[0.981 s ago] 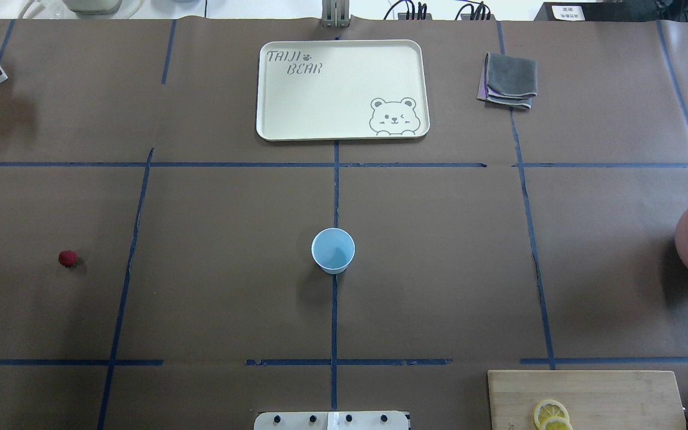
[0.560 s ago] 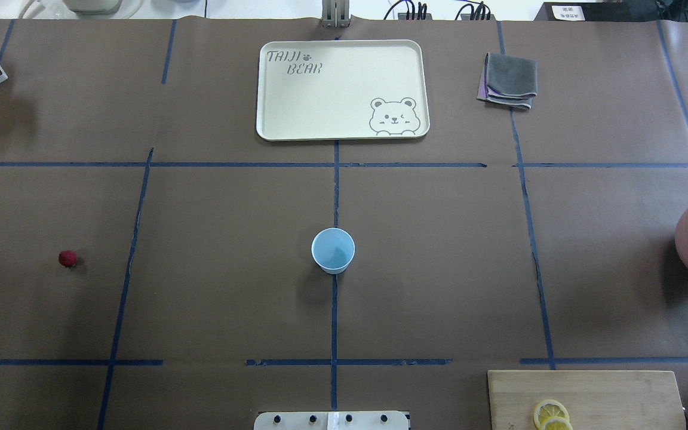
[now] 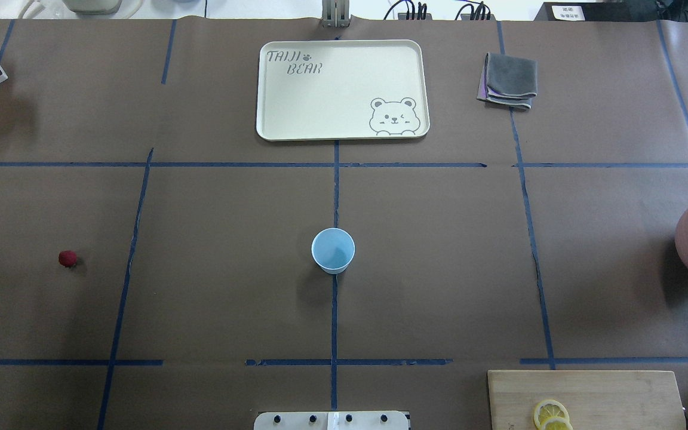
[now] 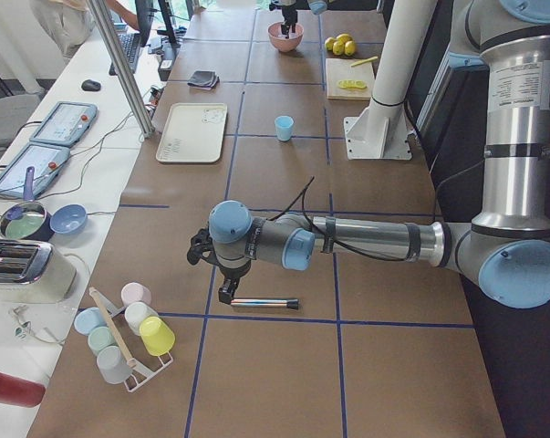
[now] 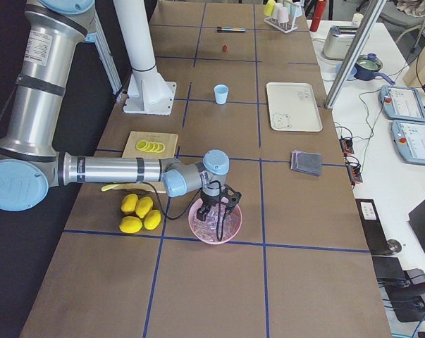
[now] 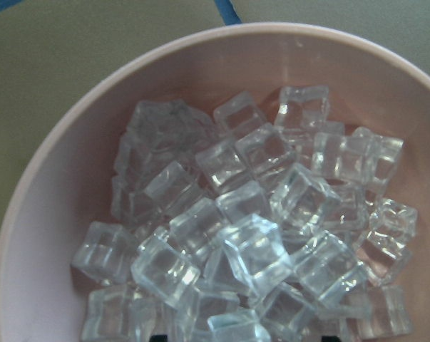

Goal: Mash ice and strawberries in cup
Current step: 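Lower the right gripper into the pink bowl and grasp an ice cube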

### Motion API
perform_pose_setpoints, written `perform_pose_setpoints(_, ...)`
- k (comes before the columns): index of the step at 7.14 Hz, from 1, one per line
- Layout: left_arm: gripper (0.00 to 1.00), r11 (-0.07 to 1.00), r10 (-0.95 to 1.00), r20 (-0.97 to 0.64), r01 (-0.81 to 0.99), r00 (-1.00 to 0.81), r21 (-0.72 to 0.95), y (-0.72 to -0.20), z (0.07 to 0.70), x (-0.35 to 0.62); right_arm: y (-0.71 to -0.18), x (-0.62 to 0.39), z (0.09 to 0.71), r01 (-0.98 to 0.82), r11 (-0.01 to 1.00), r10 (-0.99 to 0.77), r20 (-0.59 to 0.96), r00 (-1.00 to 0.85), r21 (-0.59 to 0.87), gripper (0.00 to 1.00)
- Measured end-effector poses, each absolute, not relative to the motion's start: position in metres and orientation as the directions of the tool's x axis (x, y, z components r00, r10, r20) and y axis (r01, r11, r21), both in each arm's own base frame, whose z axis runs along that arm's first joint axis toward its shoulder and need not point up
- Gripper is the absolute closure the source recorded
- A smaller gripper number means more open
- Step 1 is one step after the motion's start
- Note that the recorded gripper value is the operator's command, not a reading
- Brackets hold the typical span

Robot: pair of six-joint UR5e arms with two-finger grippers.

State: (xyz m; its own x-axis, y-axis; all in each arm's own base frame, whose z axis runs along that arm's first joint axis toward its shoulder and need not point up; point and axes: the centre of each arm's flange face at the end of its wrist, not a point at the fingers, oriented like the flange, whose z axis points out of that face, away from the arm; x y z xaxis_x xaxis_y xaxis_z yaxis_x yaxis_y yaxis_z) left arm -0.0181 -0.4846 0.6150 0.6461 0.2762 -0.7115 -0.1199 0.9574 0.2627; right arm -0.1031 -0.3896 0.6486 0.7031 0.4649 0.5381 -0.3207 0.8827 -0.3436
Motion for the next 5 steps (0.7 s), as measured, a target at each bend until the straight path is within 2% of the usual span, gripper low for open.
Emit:
perform_pose_setpoints(1,0.00,0.957,0.276,-0.712,-0.120,0.646,0.263,-0.4846,0.6150,-0.0181,-0.3900,-0.1024,0.6493,-0.326,0.883,0.465,0.534,0.706,-0.338,0.66)
perform_pose_setpoints(3,0.00,0.957,0.277,-0.712,-0.120,0.645,0.264,-0.4846,0.6143,-0.0180,-0.3901,-0.1015,0.6500,-0.351,0.871,0.488,0.520,0.701,-0.345,0.95)
perform_pose_setpoints(4,0.00,0.957,0.277,-0.718,-0.119,0.639,0.264,-0.4845,0.6137,-0.0175,-0.3903,-0.1016,0.6488,-0.358,0.867,0.496,0.519,0.697,-0.348,1.00)
perform_pose_setpoints(5,0.00,0.957,0.277,-0.725,-0.118,0.631,0.264,-0.4842,0.6131,-0.0168,-0.3906,-0.1017,0.6464,-0.360,0.866,0.497,0.521,0.694,-0.348,1.00)
